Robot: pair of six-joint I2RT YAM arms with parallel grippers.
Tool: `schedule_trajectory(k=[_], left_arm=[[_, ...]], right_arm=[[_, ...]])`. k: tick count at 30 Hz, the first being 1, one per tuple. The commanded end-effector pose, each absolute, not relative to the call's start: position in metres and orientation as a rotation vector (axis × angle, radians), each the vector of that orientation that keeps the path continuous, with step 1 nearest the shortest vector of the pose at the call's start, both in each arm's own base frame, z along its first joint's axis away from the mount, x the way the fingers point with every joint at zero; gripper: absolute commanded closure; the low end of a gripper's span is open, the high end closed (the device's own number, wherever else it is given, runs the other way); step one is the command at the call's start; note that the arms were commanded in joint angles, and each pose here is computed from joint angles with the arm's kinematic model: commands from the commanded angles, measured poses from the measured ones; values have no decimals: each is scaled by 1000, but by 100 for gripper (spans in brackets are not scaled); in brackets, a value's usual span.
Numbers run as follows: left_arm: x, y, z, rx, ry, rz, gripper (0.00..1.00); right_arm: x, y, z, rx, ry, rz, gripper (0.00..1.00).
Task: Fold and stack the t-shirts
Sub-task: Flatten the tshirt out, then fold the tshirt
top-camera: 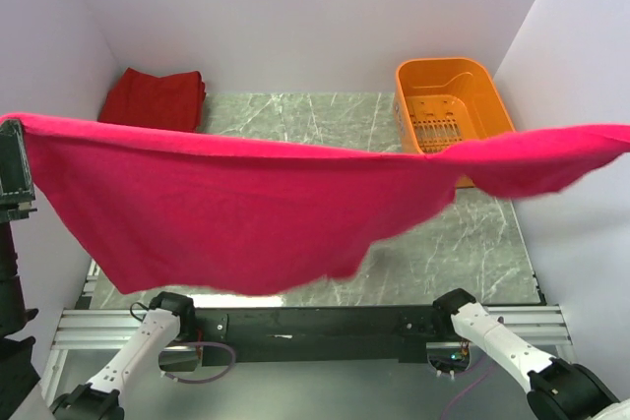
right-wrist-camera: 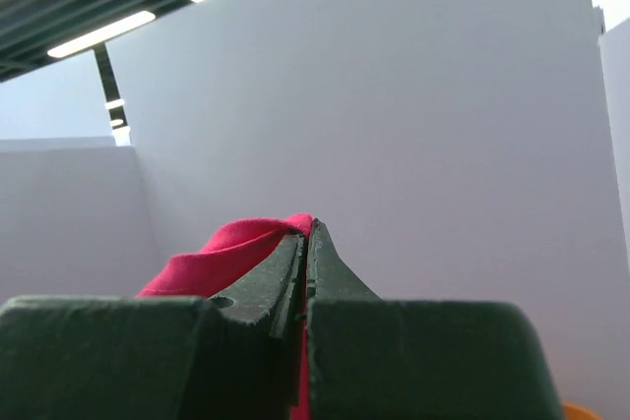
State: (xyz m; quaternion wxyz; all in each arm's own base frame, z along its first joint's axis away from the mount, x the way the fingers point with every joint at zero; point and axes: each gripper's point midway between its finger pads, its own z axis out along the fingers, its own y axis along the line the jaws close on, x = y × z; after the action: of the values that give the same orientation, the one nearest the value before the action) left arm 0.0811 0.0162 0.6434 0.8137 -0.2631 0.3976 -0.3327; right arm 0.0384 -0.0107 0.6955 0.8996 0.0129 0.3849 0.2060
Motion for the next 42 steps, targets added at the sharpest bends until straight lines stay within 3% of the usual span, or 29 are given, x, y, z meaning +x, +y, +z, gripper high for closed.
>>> schedule_trajectory(k=[1,5,11,14,18,26,32,42], left_arm=[[74,4,650,-499,859,-756,99],[93,0,645,-515,895,-752,99],[170,-8,594,-613,1060,-677,99],[228,-2,539,-745,1185,-557,99],[321,-1,423,-912,1433,-326,99],[459,19,216,-1044,1855,-152,100],[514,27,133,-1084,2007,-51,100],[535,44,98,-1131,2035,-36,100]], right_arm=[[37,-12,705,3,779,392,100],[52,-16,708,18,792,318,100],[142,-13,674,122,946,133,100],[210,-1,635,162,1077,12,100],[318,21,549,143,1308,-106,100],[491,71,362,18,1691,-12,100],[552,87,263,12,1916,-35,100],[568,98,226,-26,2000,-16,100]])
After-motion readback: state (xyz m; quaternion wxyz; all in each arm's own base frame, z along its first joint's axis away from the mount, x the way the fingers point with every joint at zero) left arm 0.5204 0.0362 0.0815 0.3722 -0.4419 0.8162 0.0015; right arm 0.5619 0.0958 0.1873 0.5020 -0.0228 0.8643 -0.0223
